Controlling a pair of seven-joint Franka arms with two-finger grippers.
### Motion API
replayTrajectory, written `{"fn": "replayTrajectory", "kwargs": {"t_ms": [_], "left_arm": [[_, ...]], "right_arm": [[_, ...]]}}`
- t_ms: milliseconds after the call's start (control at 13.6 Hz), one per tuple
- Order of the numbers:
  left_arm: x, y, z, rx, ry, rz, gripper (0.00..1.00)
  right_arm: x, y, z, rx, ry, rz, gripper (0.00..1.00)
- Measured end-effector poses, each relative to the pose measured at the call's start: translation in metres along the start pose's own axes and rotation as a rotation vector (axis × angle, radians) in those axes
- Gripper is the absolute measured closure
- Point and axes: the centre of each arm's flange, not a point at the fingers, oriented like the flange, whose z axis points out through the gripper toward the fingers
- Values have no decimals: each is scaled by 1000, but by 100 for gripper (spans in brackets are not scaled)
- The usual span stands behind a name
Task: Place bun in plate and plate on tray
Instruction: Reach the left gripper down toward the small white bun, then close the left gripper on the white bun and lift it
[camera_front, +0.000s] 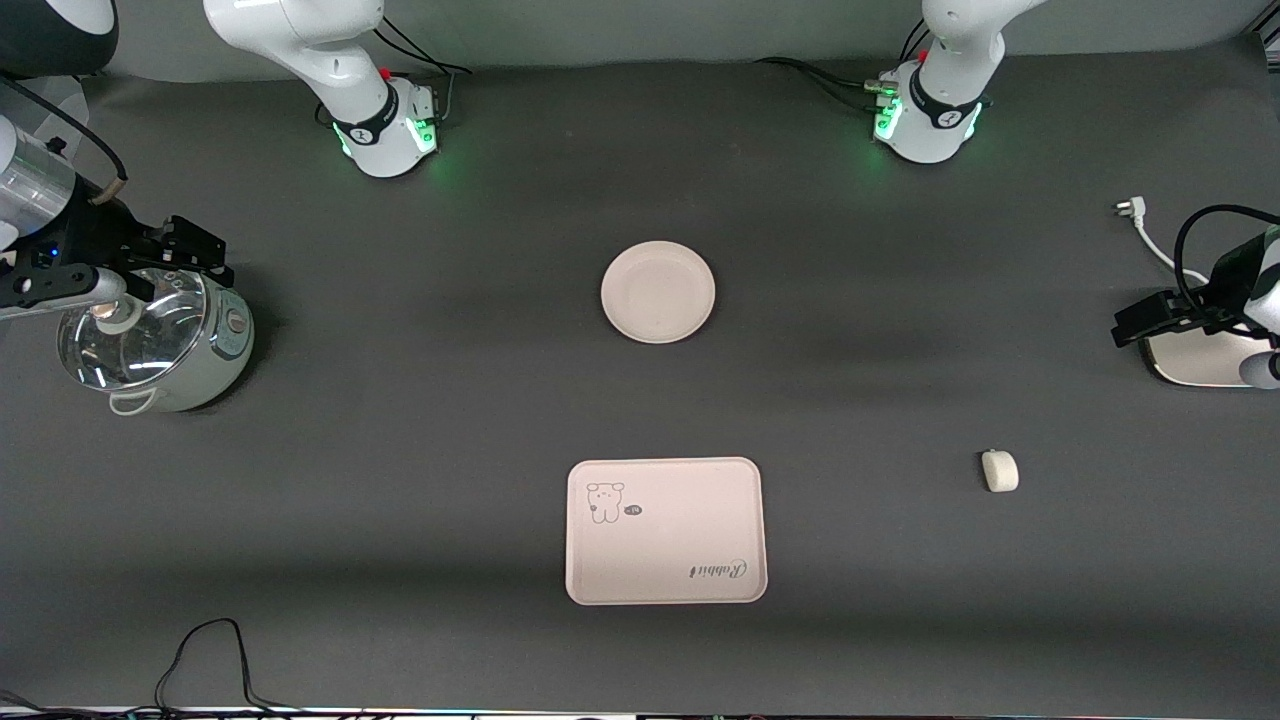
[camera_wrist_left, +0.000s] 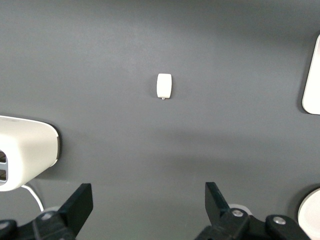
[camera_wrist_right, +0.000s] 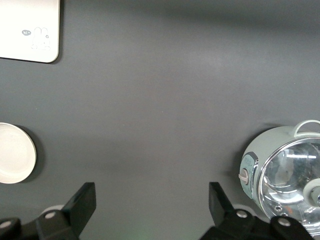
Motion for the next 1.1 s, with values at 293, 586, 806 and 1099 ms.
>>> {"fn": "replayTrajectory", "kwargs": {"t_ms": [293, 586, 806, 1099], "left_arm": [[-1, 8, 0, -1, -14, 16, 0], [39, 33, 93, 59, -53, 100, 0], [87, 34, 217, 54, -26, 105, 0], [113, 25, 338, -30, 7, 53, 0]], "right_arm": [[-2, 0, 1, 1, -15, 0, 0], [-2, 0, 1, 1, -15, 0, 0], [-2, 0, 1, 1, -15, 0, 0], [-2, 0, 1, 1, -16, 0, 0]]}}
